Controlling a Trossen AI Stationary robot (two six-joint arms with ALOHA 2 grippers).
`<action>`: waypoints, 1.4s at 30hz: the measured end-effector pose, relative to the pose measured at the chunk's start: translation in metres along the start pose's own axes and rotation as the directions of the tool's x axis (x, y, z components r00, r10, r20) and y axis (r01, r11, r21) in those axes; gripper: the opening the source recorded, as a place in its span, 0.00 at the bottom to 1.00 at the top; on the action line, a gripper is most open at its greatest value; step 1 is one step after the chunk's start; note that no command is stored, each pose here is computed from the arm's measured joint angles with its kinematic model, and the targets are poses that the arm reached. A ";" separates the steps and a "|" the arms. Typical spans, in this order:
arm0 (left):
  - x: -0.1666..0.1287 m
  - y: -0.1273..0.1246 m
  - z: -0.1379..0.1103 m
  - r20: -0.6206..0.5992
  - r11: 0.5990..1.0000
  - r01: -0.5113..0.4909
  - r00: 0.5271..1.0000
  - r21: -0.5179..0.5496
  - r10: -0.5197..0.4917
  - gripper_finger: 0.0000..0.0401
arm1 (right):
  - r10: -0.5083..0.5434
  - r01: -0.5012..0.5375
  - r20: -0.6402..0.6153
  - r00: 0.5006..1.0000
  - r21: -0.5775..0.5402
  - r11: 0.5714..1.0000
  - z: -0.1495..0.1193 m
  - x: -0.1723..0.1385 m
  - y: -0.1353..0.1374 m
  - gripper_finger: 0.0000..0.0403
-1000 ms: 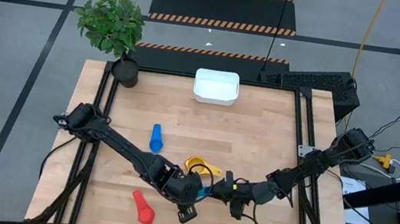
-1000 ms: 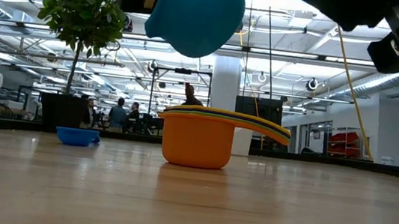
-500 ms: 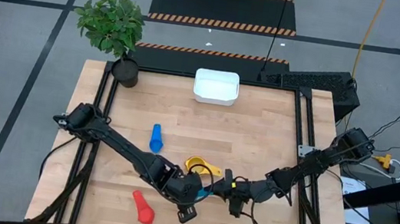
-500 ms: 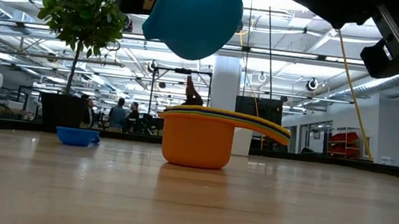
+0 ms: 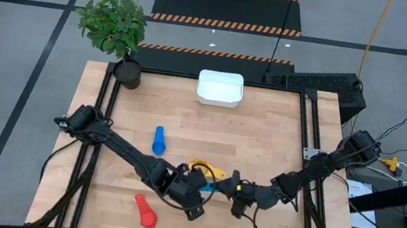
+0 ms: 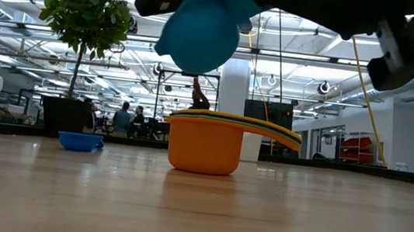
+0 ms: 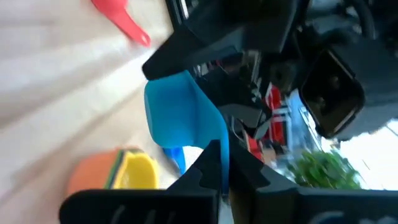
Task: Nest measuring cups in basket
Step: Stack the light blue measuring cup on top of the yellow measuring cup
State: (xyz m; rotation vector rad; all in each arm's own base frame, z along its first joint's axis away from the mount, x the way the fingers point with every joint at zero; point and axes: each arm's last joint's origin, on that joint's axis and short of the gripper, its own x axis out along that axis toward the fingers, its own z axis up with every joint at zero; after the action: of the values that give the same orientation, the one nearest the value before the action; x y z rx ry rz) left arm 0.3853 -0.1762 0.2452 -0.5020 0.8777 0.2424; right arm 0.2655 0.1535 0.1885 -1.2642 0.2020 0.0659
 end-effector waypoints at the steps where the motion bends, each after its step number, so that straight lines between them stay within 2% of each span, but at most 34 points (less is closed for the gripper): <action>1: 0.000 0.000 0.000 0.018 1.000 -0.016 1.000 0.008 0.016 0.52 | -0.011 0.011 -0.021 1.000 -0.004 1.000 0.000 0.000 0.000 0.00; 6: -0.003 -0.001 -0.004 0.042 0.996 -0.059 0.997 0.061 0.057 0.56 | -0.060 0.060 -0.122 0.991 -0.010 0.998 -0.001 -0.003 -0.001 0.00; 9: -0.017 -0.002 -0.008 0.064 0.994 -0.096 0.994 0.058 0.092 0.57 | -0.077 0.075 -0.164 0.984 -0.018 0.997 -0.001 -0.004 0.001 0.00; 13: -0.042 -0.008 -0.016 0.149 0.987 -0.142 0.980 0.080 0.129 0.57 | -0.076 0.073 -0.178 0.981 -0.023 0.997 -0.004 -0.006 0.004 0.00; 19: -0.068 -0.018 -0.030 0.320 0.966 -0.226 0.931 0.123 0.177 0.57 | -0.073 0.074 -0.179 0.981 -0.001 0.997 -0.007 -0.007 0.007 0.00; 26: -0.073 -0.023 -0.042 0.348 0.952 -0.262 0.917 0.156 0.195 0.57 | -0.071 0.081 -0.203 0.977 0.042 0.996 -0.019 -0.008 0.013 0.00; 29: -0.072 -0.022 -0.042 0.346 0.953 -0.263 0.917 0.150 0.198 0.57 | -0.084 0.108 -0.204 0.975 0.109 0.988 -0.026 -0.008 0.014 0.00; 37: -0.069 -0.018 -0.035 0.349 0.936 -0.295 0.912 0.190 0.217 0.57 | -0.185 0.221 -0.177 0.967 0.206 0.953 -0.047 -0.024 0.022 0.00; 42: -0.066 -0.013 -0.027 0.352 0.924 -0.322 0.906 0.207 0.237 0.57 | -0.192 0.227 -0.174 0.966 0.213 0.950 -0.055 -0.034 0.030 0.00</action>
State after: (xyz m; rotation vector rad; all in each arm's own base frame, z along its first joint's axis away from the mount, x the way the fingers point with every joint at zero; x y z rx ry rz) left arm 0.3309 -0.2010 0.2862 -0.0800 0.6457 0.4544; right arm 0.2208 0.1121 0.1505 -1.0517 0.1985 -0.2327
